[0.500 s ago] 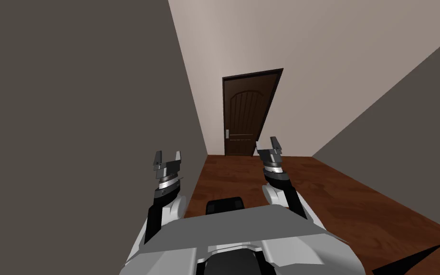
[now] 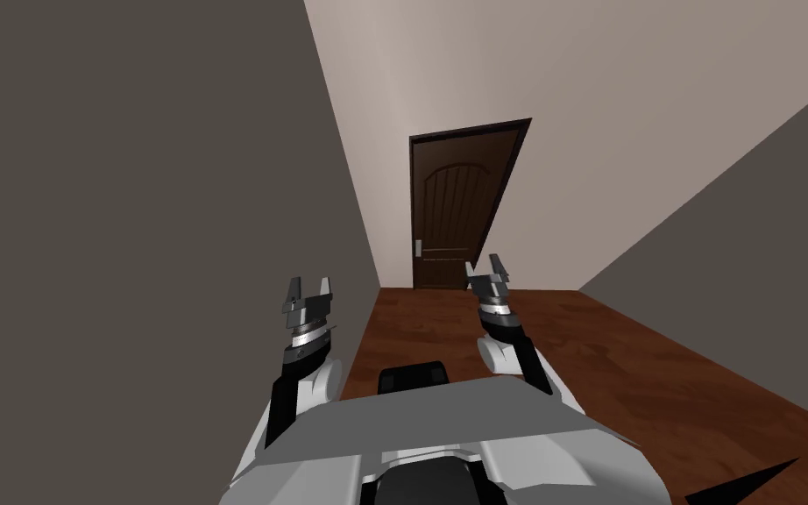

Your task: Pull the door open

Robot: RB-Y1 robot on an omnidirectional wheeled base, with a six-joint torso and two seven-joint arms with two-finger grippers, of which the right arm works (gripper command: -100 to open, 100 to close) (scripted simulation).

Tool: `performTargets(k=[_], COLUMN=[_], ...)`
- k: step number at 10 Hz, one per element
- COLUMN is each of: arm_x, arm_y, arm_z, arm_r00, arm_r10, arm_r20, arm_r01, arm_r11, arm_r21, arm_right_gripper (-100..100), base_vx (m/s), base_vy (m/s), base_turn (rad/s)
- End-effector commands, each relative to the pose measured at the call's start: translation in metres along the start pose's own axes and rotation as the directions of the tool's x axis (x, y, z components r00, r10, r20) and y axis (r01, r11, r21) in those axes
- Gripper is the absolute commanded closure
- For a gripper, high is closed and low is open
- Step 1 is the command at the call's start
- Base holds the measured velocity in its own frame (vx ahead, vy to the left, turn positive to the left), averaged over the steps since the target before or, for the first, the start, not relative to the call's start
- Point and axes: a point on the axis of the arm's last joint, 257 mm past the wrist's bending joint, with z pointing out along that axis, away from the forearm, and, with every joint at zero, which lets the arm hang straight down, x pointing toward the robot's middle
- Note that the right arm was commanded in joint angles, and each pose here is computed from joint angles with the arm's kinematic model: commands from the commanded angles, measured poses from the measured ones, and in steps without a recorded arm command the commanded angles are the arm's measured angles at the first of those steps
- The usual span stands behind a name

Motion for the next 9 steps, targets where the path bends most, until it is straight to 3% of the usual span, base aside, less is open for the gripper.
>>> performTargets(k=[1, 4, 9], arm_x=[-0.001, -0.004, -0.007], arm_y=[-0.011, -0.034, -0.073], arm_z=[-0.0011, -0.0034, -0.0088], arm_r00=[0.998, 0.984, 0.932], arm_r10=[0.064, 0.178, 0.353], arm_r20=[0.009, 0.030, 0.083], arm_r01=[-0.064, -0.180, -0.361], arm_r11=[0.998, 0.982, 0.925], arm_r21=[0.022, 0.061, 0.119], arm_right_gripper=[-100, -100, -100], base_vx=[0.192, 0.175, 0.139], base_vy=[0.014, 0.031, 0.017], base_turn=[-0.018, -0.023, -0.021])
